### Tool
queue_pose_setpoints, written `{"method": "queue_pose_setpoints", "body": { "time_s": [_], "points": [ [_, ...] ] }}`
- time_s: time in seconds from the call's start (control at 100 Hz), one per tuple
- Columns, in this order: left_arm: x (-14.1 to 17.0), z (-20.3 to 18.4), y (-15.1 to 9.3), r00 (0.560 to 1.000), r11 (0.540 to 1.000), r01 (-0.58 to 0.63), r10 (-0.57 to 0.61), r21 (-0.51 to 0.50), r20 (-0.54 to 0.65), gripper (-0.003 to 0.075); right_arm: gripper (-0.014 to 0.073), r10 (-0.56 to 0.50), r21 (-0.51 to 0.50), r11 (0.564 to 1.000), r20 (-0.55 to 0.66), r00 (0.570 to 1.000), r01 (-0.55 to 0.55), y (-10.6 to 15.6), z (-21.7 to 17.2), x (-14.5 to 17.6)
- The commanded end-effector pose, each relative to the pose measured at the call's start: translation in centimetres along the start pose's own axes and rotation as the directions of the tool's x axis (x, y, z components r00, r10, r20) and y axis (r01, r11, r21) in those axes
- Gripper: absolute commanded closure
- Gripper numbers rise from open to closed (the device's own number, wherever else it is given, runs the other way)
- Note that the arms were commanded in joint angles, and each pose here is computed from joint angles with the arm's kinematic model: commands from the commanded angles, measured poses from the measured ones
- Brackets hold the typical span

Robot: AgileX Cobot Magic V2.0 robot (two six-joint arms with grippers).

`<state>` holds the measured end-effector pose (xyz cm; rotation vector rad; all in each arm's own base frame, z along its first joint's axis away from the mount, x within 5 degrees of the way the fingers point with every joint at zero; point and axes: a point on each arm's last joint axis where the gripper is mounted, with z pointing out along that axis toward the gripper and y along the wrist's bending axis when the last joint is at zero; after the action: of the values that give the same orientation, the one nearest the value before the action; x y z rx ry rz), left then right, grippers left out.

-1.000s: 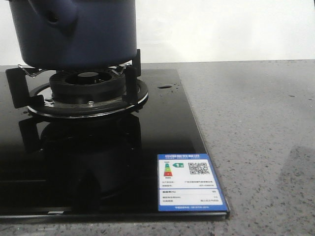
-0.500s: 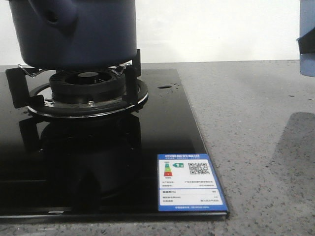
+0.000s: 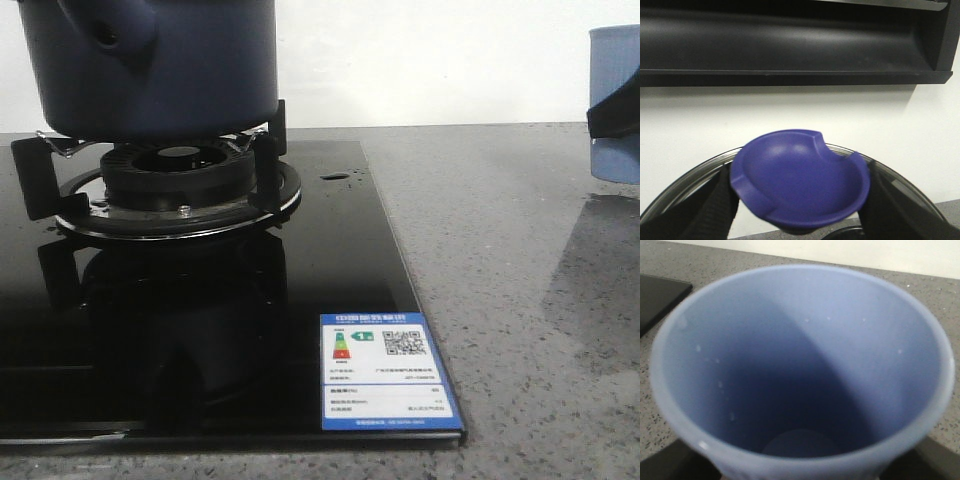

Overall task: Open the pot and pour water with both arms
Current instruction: 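Bring the cup back and lower it onto the counter with right gripper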

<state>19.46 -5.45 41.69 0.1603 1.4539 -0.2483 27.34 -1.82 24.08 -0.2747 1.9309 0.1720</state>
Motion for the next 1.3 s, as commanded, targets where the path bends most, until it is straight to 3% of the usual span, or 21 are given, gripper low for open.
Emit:
{"method": "queue_pose_setpoints", "body": {
  "time_s": [0.0, 0.79, 0.87, 1.04, 1.29],
  "points": [
    [-2.55, -0.67, 0.21, 0.988, 1.0, 0.003, 0.0, -0.025, 0.153, 0.032, 0.0248, -0.004, -0.002, 1.0, 0.08, 0.997, 0.005, -0.15, -0.47, -1.61],
    [-2.55, -0.67, 0.21, 0.988, 1.0, 0.003, 0.0, -0.025, 0.153, 0.032, 0.0243, -0.021, 0.03, 0.999, 0.028, 0.999, 0.02, -0.4, -0.45, -0.93],
    [-2.55, -0.67, 0.21, 0.988, 1.0, 0.003, 0.0, -0.025, 0.153, 0.032, 0.0198, -0.022, 0.044, 0.999, 0.015, 1.0, 0.021, -0.52, -0.45, -0.82],
    [-2.55, -0.67, 0.21, 0.988, 1.0, 0.003, 0.0, -0.025, 0.153, 0.032, 0.0001, -0.002, 0.062, 0.998, 0.001, 1.0, 0.002, -0.69, -0.46, -0.68],
    [-2.55, -0.67, 0.21, 0.988, 1.0, 0.003, 0.0, -0.025, 0.153, 0.032, -0.0014, 0.051, 0.061, 0.997, 0.024, 0.998, -0.052, -0.47, -1.05, -1.19]
  ]
}}
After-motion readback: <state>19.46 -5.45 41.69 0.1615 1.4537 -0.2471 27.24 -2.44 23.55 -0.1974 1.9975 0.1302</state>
